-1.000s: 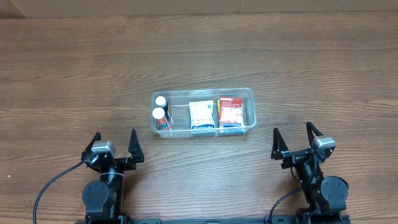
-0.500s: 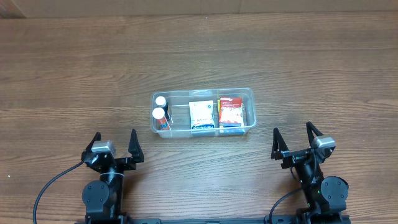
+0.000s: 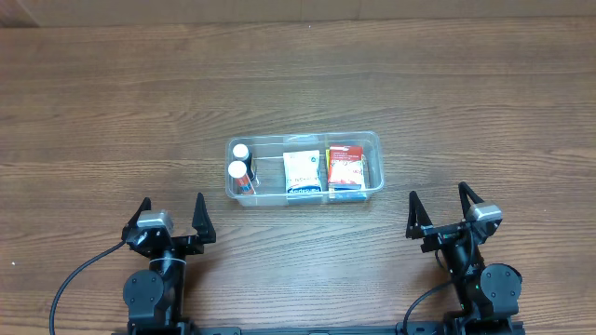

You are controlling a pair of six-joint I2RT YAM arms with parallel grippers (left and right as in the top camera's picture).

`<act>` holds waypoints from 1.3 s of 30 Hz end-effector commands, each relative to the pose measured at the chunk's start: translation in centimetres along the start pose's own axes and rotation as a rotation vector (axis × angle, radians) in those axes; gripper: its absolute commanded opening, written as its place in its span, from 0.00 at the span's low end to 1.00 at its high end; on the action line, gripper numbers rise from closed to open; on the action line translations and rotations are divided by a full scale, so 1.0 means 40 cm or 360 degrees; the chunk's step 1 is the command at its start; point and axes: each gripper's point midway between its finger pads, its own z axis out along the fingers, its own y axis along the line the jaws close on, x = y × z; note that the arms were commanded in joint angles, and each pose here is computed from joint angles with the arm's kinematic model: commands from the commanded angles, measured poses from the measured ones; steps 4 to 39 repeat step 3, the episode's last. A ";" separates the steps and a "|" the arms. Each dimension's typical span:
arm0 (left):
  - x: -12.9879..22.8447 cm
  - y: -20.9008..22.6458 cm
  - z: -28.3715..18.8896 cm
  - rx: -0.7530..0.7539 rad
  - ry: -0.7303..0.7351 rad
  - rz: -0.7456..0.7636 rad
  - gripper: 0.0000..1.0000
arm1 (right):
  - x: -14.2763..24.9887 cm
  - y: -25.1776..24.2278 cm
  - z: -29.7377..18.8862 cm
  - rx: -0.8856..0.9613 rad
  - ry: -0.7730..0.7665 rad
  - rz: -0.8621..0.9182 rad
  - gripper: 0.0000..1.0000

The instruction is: Pack container

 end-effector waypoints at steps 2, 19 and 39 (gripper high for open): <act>-0.002 -0.002 -0.001 0.0012 -0.0014 -0.0017 1.00 | 0.005 0.003 0.001 -0.0013 -0.0004 -0.0008 1.00; -0.002 -0.002 -0.001 0.0012 -0.0013 -0.0017 1.00 | 0.005 0.003 0.001 -0.0013 -0.0004 -0.0008 1.00; -0.002 -0.002 -0.001 0.0012 -0.0013 -0.0017 1.00 | 0.005 0.003 0.001 -0.0013 -0.0004 -0.0008 1.00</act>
